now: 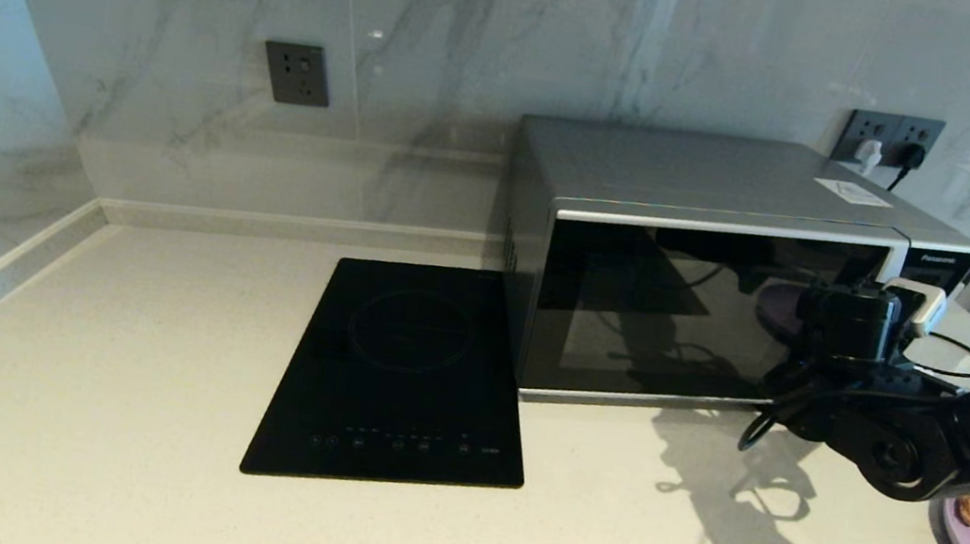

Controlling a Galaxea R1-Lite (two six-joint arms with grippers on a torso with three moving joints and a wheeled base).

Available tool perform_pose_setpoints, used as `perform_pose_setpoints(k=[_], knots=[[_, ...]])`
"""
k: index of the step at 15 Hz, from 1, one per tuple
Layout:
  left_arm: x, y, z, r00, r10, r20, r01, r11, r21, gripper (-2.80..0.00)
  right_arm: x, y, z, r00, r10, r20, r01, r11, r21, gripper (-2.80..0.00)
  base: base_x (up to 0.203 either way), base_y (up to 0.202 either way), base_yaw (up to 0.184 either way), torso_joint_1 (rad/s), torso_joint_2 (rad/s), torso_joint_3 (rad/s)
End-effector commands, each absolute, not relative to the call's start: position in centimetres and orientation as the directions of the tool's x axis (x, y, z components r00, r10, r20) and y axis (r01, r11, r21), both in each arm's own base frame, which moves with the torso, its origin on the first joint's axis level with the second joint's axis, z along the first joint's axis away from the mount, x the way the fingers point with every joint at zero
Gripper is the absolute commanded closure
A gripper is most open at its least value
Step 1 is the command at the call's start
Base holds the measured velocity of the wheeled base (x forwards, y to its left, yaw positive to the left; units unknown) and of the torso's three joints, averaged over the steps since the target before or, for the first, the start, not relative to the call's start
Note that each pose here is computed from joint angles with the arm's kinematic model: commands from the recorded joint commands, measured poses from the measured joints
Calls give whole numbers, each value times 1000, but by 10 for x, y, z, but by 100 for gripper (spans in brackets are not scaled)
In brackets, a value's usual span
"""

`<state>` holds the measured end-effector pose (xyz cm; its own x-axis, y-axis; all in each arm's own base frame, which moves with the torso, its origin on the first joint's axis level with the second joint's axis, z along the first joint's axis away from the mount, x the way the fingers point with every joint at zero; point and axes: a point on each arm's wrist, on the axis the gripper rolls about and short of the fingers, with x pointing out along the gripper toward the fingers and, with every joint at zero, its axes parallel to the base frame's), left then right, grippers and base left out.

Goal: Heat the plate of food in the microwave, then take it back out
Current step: Open the microwave oven

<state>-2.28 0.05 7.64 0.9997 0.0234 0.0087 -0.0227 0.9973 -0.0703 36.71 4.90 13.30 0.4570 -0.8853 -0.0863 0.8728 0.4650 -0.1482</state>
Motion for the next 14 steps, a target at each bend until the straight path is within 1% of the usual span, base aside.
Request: perform_pose_setpoints(k=[1,4,8,9,13,14], knots=[[-23,0,76,1000,25,8,-24,997,-72,0,356,54,133,468,-880,-81,869,475,-141,0,0,0,0,0,0,0],[-23,0,76,1000,25,8,-24,997,-71,0,336,63,125,499,-861,-92,842,508,-182,0,0,0,0,0,0,0],[-23,0,76,1000,25,8,-24,997,-71,0,321,64,135,517,-852,-88,836,524,-165,0,0,0,0,0,0,0],[-23,0,76,1000,25,8,-24,997,-71,0,321,64,136,518,-851,-88,835,525,-164,-280,0,0,0,0,0,0],[-23,0,76,1000,25,8,-24,997,-71,0,323,68,134,529,-844,-91,827,537,-169,-280,0,0,0,0,0,0],[-23,0,76,1000,25,8,-24,997,-71,0,323,74,134,560,-823,-96,807,568,-163,-280,0,0,0,0,0,0]])
